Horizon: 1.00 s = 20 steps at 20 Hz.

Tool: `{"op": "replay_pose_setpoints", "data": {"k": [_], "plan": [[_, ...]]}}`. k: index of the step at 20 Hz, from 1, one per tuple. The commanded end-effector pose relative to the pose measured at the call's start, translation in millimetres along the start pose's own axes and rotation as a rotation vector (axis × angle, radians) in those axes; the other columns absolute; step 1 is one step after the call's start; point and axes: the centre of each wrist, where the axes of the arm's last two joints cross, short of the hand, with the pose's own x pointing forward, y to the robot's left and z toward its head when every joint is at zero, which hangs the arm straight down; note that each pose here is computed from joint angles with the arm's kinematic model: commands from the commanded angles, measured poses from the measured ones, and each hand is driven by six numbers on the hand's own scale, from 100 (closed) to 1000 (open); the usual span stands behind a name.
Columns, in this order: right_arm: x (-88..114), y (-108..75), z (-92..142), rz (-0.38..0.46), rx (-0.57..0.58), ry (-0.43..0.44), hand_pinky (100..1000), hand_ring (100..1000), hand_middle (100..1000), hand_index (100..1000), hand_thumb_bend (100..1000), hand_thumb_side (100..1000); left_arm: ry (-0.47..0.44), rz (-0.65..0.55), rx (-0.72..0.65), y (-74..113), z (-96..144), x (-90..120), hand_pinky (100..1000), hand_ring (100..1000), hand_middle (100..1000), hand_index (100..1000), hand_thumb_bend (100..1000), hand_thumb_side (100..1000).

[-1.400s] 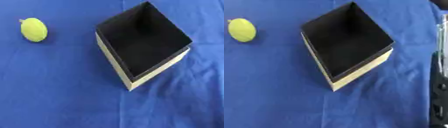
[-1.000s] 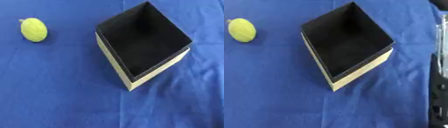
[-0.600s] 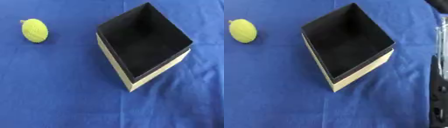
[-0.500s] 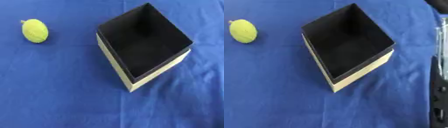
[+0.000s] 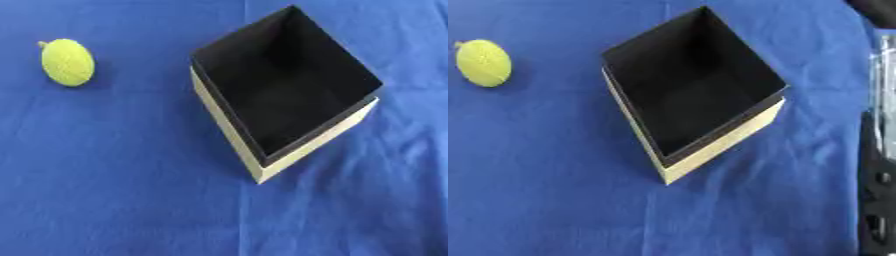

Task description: Pick up objects on the table and place them in the box.

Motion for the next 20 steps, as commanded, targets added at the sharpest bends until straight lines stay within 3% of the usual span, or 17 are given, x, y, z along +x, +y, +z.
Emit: {"op": "replay_pose_setpoints", "data": {"k": [1, 9, 12, 16, 20], "plan": [[5, -6.2, -6, 0.013, 0.004, -0.035, 846, 788, 624, 858, 100, 293, -0.055, -0.075, -0.069, 10.2, -12, 6, 452, 724, 714, 804, 665, 647], [5, -6.2, -6, 0.014, 0.011, -0.037, 846, 788, 624, 857, 100, 291, -0.021, -0.310, -0.250, 28.3, -12, 2, 464, 764, 756, 861, 666, 697], [5, -5.9, -6, 0.013, 0.014, -0.036, 847, 789, 623, 858, 100, 300, 0.010, -0.419, -0.355, 31.2, -7, -7, 539, 784, 801, 936, 647, 752], [5, -4.7, -6, 0.004, 0.013, -0.037, 848, 792, 631, 859, 100, 302, 0.016, -0.546, -0.499, 29.9, -3, -9, 649, 792, 821, 952, 640, 735], [5, -4.3, -6, 0.001, 0.011, -0.036, 847, 791, 630, 858, 100, 302, 0.000, -0.623, -0.581, 26.6, -2, -3, 660, 795, 823, 954, 635, 727]]}}
